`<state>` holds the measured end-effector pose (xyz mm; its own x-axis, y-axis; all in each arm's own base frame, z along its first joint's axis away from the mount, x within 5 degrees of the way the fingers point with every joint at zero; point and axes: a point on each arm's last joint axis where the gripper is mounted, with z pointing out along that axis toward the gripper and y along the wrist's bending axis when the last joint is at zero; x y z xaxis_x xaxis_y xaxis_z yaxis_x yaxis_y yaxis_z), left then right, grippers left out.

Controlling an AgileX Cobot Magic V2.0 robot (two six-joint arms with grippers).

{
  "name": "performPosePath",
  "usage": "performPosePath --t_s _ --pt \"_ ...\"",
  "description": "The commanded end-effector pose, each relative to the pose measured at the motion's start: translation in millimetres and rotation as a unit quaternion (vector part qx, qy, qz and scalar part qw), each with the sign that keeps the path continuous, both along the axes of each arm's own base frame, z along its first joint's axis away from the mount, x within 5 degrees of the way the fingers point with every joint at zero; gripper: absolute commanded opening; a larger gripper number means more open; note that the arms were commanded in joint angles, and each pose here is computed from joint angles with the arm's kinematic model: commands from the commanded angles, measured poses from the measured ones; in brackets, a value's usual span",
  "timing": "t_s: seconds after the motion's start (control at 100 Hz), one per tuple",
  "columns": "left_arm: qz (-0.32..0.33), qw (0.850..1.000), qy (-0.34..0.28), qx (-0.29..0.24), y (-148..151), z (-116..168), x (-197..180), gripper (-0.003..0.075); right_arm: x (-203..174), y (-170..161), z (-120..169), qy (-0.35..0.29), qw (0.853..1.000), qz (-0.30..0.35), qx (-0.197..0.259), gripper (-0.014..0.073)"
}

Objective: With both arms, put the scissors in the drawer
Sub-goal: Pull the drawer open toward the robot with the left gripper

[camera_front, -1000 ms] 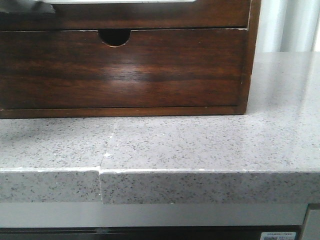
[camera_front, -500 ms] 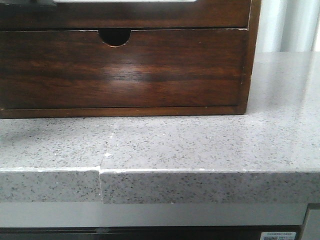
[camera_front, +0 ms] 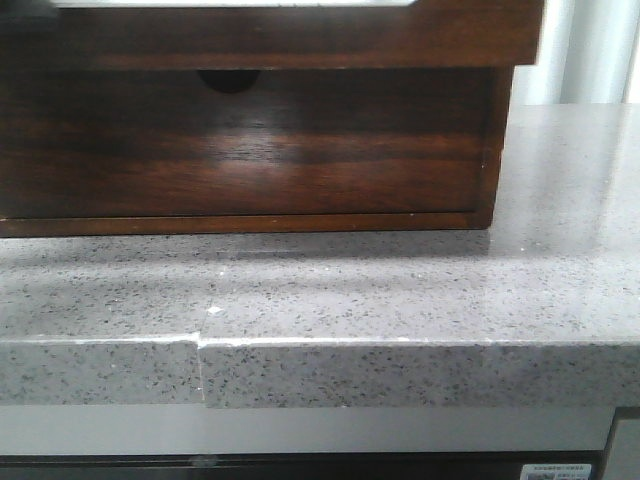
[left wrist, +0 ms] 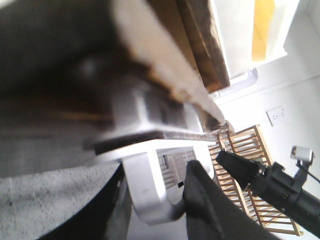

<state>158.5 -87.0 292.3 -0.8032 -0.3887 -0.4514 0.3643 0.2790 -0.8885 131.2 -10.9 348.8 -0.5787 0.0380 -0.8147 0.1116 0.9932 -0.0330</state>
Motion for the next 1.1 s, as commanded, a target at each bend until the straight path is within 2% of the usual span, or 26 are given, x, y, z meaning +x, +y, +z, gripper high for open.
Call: performPosePath --t_s 0.0,0.34,0.53,0.61,0.7,0.77,0.81,1.09 --pt "-0.053 0.994 -0.092 0.002 -3.2 16.5 -24.5 0.0111 2.6 -0.6 15.5 -0.044 0.999 0.003 -0.010 0.0587" --pt "-0.054 0.988 -0.142 0.008 -1.2 18.8 -59.7 0.0111 2.6 -0.6 15.5 -0.044 0.999 0.003 -0.010 0.0587" --pt "-0.051 0.990 -0.133 0.013 -0.8 17.9 -60.5 0.0124 2.6 -0.6 15.5 -0.044 0.999 0.003 -0.010 0.0587" --pt "-0.047 0.991 -0.128 0.014 -0.5 17.3 -59.7 0.0187 2.6 -0.6 15.5 -0.044 0.999 0.003 -0.010 0.0587" --pt "-0.043 0.991 -0.127 0.016 -0.2 17.1 -59.0 0.0342 2.5 -0.7 15.5 -0.044 0.999 0.003 -0.011 0.0587" --pt "-0.042 0.991 -0.127 0.016 -0.1 17.0 -58.9 0.0436 2.5 -0.7 15.5 -0.044 0.999 0.003 -0.011 0.0587" --pt "-0.043 0.991 -0.127 0.018 -0.1 16.8 -58.9 0.0463 2.5 -0.7 15.5 -0.044 0.999 0.003 -0.011 0.0587" --pt "-0.054 0.990 -0.101 0.080 0.5 4.3 -59.7 0.0473 2.5 -1.5 15.6 -0.043 0.999 0.002 -0.018 0.0587"
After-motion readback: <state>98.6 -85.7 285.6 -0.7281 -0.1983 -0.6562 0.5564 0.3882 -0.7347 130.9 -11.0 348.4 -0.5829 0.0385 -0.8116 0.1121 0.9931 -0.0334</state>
